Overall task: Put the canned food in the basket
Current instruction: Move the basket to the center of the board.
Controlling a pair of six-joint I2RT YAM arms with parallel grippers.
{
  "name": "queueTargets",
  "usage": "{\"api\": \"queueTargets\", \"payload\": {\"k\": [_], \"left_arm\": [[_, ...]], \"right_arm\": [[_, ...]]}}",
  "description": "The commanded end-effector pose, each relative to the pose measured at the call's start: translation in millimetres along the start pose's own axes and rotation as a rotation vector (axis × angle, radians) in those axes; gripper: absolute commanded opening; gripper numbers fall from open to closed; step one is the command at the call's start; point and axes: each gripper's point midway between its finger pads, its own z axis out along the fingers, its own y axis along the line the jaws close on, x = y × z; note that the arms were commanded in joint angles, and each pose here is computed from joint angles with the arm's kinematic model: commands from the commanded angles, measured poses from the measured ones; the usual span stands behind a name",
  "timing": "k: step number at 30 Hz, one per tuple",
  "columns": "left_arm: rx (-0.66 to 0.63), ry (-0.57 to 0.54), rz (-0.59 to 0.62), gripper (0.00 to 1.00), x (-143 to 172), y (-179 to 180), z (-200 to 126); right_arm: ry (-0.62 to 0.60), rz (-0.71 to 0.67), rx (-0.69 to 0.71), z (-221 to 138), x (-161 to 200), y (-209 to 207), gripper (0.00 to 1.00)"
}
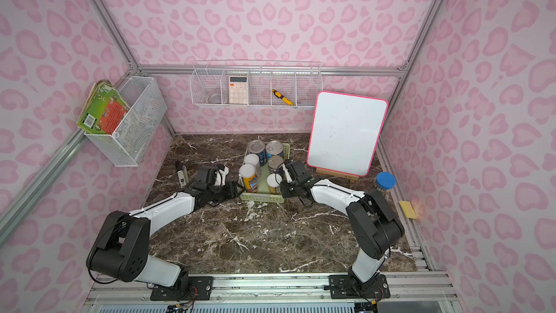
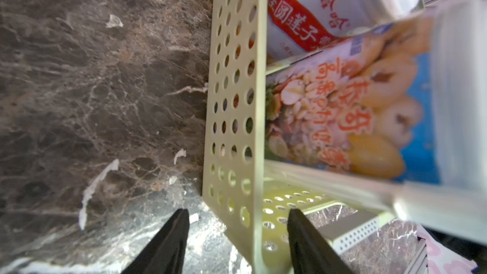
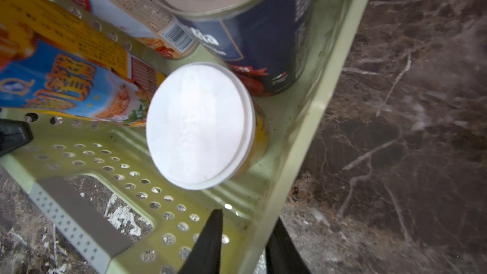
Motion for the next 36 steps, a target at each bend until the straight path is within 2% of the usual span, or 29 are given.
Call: {"api": "queueTargets", "payload": {"k": [1,6,15,21,25,26,28,30,35,36], "left_arm": [[-0.018,0.002,-0.028,0.64,9,3,-8],[-0.028,-0.009,-0.054,0.67,18,0,-31],[-0.045,-0.060,-0.052,0.69,25,-8,-75],[-0.044,-0.080,-0.047,0.69,22,-11,-83],[-0.060,-0.096,-0.044,0.72,18,-11,-89],[-0.068,-0.105,-0.041,0.74,17,-10,-92],[-0.089,-0.124,-0.039,0.80,11,-10,-98],[-0.101,-0.144,-0.029,0.88,5,-12,-104],[-0.108,-0.187,0.001,0.95,-14,-23,-118],[-0.109,-0.193,0.007,0.96,-17,-25,-121]], "right_arm": [[0.171,-0.040,0.062,-3,42,-18,0.23],[0.213,-0.053,0.053,-5,51,-17,0.15],[0.292,-0.061,0.002,-17,90,3,0.12],[0.327,-0.024,-0.030,-17,110,25,0.13],[0.310,-0.007,-0.019,-21,110,22,0.18],[0.301,-0.006,-0.010,-23,107,19,0.21],[0.273,-0.002,0.006,-29,97,12,0.42],[0.229,-0.014,0.014,-40,81,7,0.58],[0.091,-0.071,0.026,-75,23,5,0.81],[0.068,-0.085,0.029,-78,13,4,0.83]]}}
